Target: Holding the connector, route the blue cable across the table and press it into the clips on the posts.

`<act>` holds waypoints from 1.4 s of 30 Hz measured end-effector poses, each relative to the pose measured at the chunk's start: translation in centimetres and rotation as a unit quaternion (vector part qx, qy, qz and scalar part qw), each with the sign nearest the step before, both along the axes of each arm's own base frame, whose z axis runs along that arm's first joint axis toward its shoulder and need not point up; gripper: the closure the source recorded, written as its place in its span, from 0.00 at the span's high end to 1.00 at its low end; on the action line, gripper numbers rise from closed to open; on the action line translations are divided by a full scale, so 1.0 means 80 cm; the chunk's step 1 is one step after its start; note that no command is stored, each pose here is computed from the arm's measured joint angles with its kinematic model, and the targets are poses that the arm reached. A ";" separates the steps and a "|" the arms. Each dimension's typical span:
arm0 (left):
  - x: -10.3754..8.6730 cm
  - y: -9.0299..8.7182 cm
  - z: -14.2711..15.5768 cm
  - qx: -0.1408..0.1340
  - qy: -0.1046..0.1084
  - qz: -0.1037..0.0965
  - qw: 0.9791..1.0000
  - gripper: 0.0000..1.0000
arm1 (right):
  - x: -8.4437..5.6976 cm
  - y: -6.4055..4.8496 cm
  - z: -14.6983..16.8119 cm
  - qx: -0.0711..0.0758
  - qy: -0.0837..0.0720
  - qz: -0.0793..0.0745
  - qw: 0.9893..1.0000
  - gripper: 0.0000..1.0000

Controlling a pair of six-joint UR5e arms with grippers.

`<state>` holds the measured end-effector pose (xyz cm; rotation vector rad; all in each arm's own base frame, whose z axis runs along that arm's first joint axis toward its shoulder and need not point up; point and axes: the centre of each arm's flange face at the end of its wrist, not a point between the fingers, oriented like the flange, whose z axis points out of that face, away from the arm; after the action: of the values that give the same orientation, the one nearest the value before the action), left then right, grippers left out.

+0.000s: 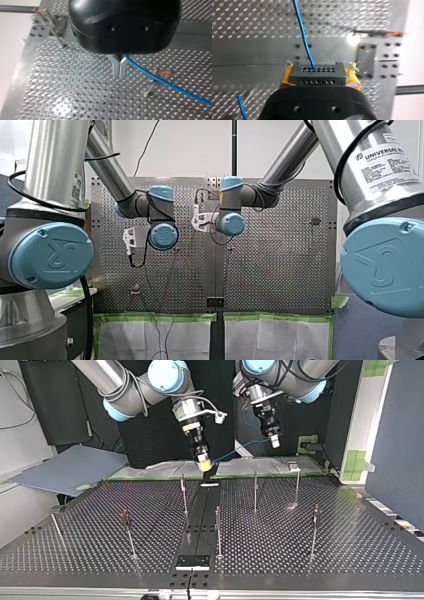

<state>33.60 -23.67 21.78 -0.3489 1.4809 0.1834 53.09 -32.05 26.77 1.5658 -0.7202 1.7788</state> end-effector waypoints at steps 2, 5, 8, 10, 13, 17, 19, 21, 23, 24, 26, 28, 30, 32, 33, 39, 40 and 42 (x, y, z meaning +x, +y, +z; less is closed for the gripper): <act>0.003 0.002 0.012 -0.003 -0.005 0.004 1.000 0.00 | 0.002 0.005 0.016 -0.003 -0.004 0.007 1.000 0.00; 0.008 0.007 0.028 -0.006 -0.011 0.011 1.000 0.00 | 0.005 0.014 0.040 -0.006 -0.010 0.016 1.000 0.00; 0.011 0.014 0.042 -0.009 -0.016 0.016 1.000 0.00 | 0.007 0.022 0.059 -0.007 -0.013 0.023 1.000 0.00; 0.014 0.020 0.050 -0.009 -0.018 0.018 1.000 0.00 | 0.008 0.025 0.064 -0.005 -0.012 0.025 1.000 0.00; 0.017 0.030 0.063 -0.011 -0.020 0.019 1.000 0.00 | 0.010 0.028 0.068 0.001 -0.010 0.028 1.000 0.00; 0.023 0.044 0.083 -0.012 -0.027 0.019 0.999 0.00 | 0.012 0.029 0.073 0.010 -0.005 0.031 0.999 0.00; 0.026 0.050 0.093 -0.014 -0.031 0.021 0.999 0.00 | 0.014 0.029 0.075 0.014 -0.002 0.031 0.999 0.00; 0.029 0.058 0.105 -0.015 -0.035 0.025 0.999 0.00 | 0.016 0.029 0.075 0.019 0.003 0.033 0.999 0.00; 0.030 0.066 0.115 -0.016 -0.038 0.030 0.999 0.00 | 0.020 0.029 0.076 0.023 0.006 0.034 0.999 0.00; 0.031 0.070 0.119 -0.016 -0.040 0.032 0.999 0.00 | 0.022 0.029 0.077 0.024 0.007 0.035 0.999 0.00; 0.032 0.076 0.129 -0.018 -0.043 0.034 0.998 0.00 | 0.026 0.029 0.080 0.026 0.009 0.038 0.999 0.00; 0.031 0.080 0.138 -0.020 -0.049 0.036 0.998 0.00 | 0.030 0.031 0.085 0.027 0.010 0.042 0.999 0.00; 0.030 0.083 0.150 -0.023 -0.059 0.038 0.997 0.00 | 0.035 0.033 0.091 0.029 0.009 0.047 0.998 0.00; 0.029 0.086 0.162 -0.027 -0.070 0.037 0.997 0.00 | 0.039 0.036 0.098 0.032 0.007 0.052 0.998 0.00; 0.029 0.087 0.166 -0.028 -0.074 0.036 0.996 0.00 | 0.041 0.036 0.101 0.034 0.006 0.054 0.998 0.00; 0.039 0.087 0.169 -0.033 -0.079 0.024 0.996 0.00 | 0.051 0.038 0.116 0.042 0.002 0.060 0.997 0.00; 0.042 0.087 0.168 -0.032 -0.078 0.024 0.996 0.00 | 0.052 0.038 0.119 0.043 0.001 0.061 0.997 0.00; 0.047 0.089 0.165 -0.031 -0.074 0.025 0.996 0.00 | 0.055 0.037 0.127 0.045 0.000 0.061 0.997 0.00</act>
<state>37.39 -16.57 34.94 -0.4409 1.3336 0.1481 57.45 -29.06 36.94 1.7016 -0.7269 1.8579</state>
